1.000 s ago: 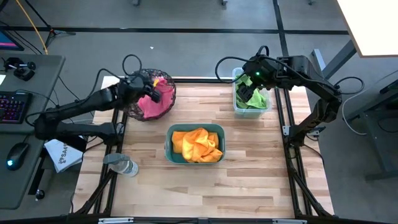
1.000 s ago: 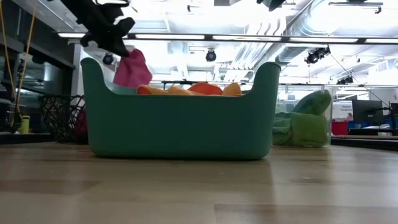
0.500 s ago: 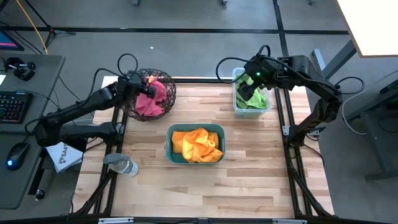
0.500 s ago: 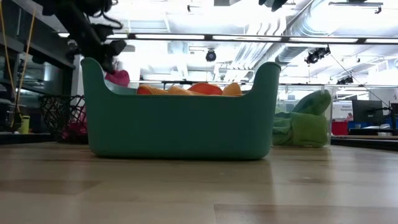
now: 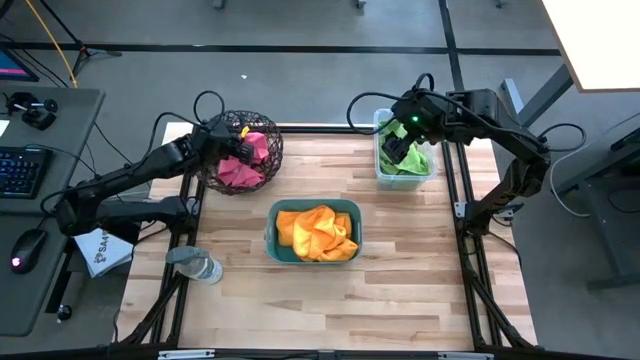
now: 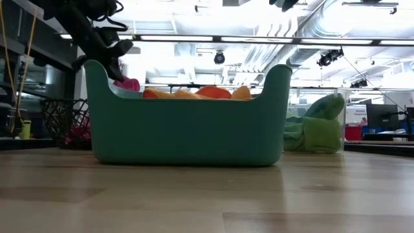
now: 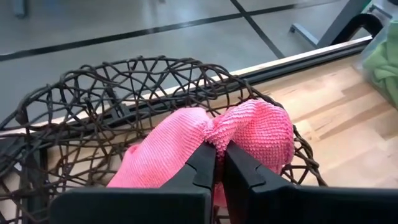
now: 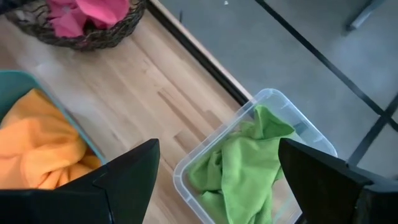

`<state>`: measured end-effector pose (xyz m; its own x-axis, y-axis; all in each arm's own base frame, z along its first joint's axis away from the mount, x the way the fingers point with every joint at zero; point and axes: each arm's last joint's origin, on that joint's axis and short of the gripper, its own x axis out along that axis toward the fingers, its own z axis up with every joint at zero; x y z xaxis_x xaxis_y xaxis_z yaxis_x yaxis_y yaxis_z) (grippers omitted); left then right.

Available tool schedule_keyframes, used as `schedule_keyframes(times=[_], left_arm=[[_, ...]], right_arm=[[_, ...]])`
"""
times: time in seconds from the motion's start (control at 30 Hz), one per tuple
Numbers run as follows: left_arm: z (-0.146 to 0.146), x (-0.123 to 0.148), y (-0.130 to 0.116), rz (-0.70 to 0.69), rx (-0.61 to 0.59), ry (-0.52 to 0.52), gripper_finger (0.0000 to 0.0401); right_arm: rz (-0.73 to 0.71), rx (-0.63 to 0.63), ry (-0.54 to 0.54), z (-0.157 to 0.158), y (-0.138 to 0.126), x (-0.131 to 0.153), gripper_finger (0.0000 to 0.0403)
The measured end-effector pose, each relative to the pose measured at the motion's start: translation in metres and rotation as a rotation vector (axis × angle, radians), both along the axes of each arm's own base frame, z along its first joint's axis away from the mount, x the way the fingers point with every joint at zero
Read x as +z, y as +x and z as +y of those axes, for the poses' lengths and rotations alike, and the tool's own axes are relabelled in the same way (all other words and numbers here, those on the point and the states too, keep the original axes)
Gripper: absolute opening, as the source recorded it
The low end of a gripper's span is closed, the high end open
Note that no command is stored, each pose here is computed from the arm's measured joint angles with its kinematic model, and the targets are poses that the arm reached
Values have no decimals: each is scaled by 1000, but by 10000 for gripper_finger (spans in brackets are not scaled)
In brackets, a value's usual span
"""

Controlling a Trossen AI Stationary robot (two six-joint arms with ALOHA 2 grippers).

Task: Sort microfiber towel by color & place in baskets
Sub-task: Put the pink microfiber cloth into the wire basket, then return to Home Position

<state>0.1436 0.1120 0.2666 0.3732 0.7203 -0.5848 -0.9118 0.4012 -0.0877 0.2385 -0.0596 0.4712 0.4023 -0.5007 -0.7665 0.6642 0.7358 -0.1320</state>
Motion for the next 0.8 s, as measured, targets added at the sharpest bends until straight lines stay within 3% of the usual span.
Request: schedule_keyframes(times=[0.33, 0.57, 0.8], left_arm=[[-2, 0, 2, -47, -39, -49, 19], [-7, 2, 3, -63, -69, -50, 102], [-15, 12, 0, -176, -104, -53, 181]], right_arm=[[17, 34, -7, 0, 0, 0, 326], [23, 48, -9, 0, 0, 0, 326], [18, 61, 11, 1, 0, 0, 326]])
